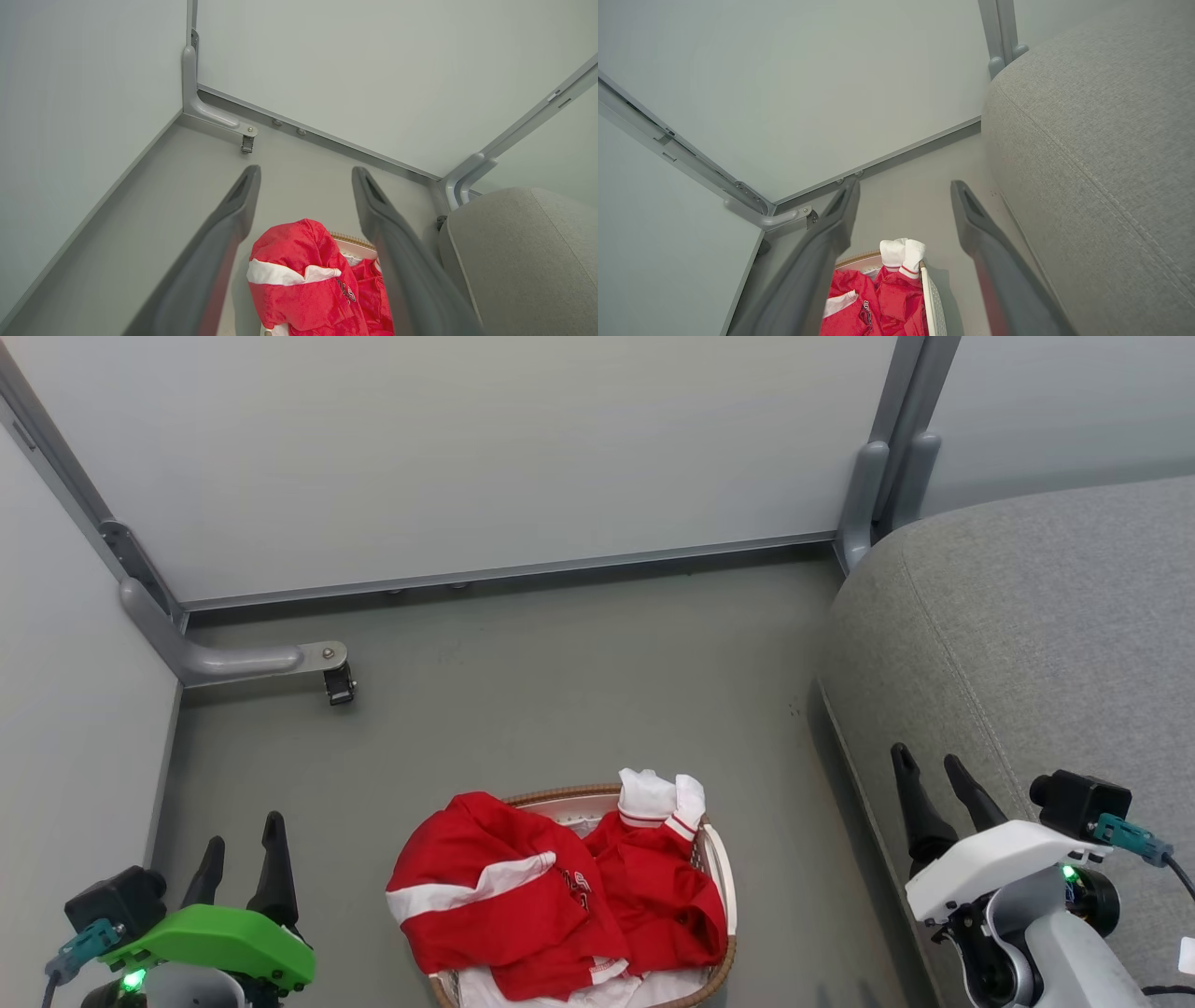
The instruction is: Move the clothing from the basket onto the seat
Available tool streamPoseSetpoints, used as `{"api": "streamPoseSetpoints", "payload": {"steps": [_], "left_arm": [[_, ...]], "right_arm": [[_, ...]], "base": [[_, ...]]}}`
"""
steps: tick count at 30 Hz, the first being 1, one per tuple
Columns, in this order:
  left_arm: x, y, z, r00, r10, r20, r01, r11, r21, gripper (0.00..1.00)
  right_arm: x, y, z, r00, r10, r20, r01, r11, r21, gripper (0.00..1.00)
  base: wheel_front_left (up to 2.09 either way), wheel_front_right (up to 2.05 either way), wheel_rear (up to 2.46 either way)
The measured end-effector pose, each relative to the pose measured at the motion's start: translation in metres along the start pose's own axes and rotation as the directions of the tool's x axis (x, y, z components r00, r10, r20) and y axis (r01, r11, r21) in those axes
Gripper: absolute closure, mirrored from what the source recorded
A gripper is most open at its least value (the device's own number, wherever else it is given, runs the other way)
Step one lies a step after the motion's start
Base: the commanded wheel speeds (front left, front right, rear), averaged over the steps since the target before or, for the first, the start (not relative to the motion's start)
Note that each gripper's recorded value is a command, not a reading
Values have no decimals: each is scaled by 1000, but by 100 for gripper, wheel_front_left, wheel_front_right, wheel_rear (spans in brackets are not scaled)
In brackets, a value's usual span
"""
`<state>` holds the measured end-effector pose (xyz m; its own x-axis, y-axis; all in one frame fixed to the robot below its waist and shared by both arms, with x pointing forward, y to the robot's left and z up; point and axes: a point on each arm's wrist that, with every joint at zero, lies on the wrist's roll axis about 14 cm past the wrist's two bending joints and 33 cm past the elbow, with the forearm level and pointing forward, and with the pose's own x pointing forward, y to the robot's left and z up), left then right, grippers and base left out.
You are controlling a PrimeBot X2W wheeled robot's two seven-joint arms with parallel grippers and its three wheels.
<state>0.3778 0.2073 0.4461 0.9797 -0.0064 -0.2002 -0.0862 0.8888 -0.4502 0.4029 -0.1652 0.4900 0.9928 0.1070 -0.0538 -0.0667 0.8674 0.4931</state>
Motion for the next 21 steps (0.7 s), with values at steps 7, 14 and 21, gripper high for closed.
{"api": "streamPoseSetpoints", "payload": {"steps": [7, 14, 21], "left_arm": [[-1, 7, -4, 1000, 18, -9, -17, 995, 94, 0], [-2, 10, -4, 1000, 23, -4, -22, 985, 174, 0], [-3, 13, -1, 1000, 26, 11, -28, 970, 241, 0]], "right_arm": [[0, 4, -3, 1000, 16, -2, -17, 995, -98, 0], [-1, 7, -17, 999, 31, -41, -38, 982, -184, 0], [-2, 7, -22, 998, 37, -53, -49, 968, -247, 0]], "base": [[0, 0, 0], [0, 0, 0], [0, 0, 0]]}}
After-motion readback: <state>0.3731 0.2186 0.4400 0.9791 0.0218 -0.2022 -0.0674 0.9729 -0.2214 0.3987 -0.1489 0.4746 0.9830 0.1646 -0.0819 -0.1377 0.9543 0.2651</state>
